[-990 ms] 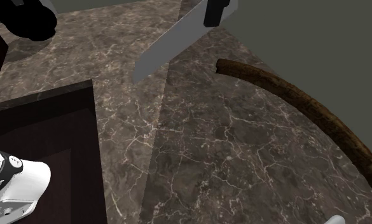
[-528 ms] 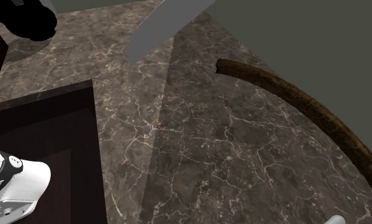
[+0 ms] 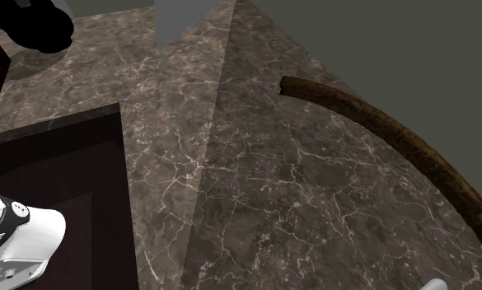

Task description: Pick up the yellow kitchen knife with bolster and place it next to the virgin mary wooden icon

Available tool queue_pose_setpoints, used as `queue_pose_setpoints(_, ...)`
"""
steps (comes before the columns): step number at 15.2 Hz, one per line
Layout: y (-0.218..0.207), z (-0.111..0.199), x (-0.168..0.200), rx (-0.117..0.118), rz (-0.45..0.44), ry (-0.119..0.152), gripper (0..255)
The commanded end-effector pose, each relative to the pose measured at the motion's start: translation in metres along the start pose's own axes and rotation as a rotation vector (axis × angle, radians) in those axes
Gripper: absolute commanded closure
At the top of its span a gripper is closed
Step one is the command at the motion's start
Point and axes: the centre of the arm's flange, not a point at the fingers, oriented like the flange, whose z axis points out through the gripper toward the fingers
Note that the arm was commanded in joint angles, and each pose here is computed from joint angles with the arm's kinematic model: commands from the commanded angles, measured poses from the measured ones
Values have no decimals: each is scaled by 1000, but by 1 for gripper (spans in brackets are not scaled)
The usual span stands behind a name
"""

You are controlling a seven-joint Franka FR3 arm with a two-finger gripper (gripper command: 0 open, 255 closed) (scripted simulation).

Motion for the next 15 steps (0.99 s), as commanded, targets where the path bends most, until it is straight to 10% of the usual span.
queue_pose_setpoints(1, 0, -10, -1, 0, 0, -1, 255)
queue_pose_setpoints(15, -59, -21, -107, 0, 0, -1, 255)
